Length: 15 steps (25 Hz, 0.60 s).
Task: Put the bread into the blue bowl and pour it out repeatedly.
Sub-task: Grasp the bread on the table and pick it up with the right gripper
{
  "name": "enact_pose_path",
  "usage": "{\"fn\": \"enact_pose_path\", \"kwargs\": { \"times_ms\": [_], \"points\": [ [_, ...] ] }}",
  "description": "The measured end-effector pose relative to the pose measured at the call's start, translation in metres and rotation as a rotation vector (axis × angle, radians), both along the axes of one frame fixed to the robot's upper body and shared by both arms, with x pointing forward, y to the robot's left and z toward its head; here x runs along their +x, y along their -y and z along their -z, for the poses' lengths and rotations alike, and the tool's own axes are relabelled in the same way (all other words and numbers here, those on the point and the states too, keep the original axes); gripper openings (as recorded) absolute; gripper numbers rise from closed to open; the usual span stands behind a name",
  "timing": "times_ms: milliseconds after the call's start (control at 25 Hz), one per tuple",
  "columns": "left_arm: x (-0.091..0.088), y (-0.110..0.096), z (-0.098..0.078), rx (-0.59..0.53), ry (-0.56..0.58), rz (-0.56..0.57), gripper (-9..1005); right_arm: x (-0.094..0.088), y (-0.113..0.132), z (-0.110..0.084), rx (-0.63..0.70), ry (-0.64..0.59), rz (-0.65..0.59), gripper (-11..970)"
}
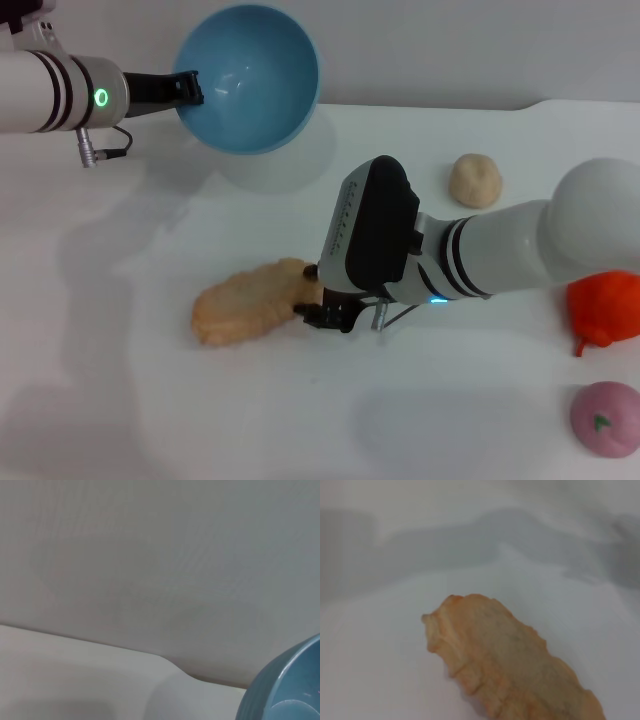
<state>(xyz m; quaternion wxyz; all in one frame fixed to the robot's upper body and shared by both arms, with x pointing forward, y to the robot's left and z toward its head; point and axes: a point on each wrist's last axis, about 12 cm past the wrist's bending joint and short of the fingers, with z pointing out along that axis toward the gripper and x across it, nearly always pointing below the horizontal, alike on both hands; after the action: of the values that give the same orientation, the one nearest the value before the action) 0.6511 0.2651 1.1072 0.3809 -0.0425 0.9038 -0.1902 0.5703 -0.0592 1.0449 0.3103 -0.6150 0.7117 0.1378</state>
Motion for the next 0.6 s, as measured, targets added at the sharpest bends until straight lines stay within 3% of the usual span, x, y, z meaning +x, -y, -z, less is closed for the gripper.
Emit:
{"fn": "enact_pose_path", "kwargs": {
  "times_ms": [200, 400, 600],
  "points": [
    [0.0005, -0.0002, -0.0004, 0.001, 0.003, -0.002, 0, 0.0007, 0.0014, 0.0014, 0.000, 0.017, 0.011, 422],
    [0.0010, 0.0001, -0.0011, 0.002, 0.006, -0.002, 0, -0.0008, 0.0011, 0.0028, -0.015, 0.025, -0.006, 328],
    [0.0016, -0.0014, -0.0020, 0.004, 0.008, -0.004, -1, -0.0033, 0.0005, 0.0043, -0.021, 0.029, -0.020, 305]
  ]
}}
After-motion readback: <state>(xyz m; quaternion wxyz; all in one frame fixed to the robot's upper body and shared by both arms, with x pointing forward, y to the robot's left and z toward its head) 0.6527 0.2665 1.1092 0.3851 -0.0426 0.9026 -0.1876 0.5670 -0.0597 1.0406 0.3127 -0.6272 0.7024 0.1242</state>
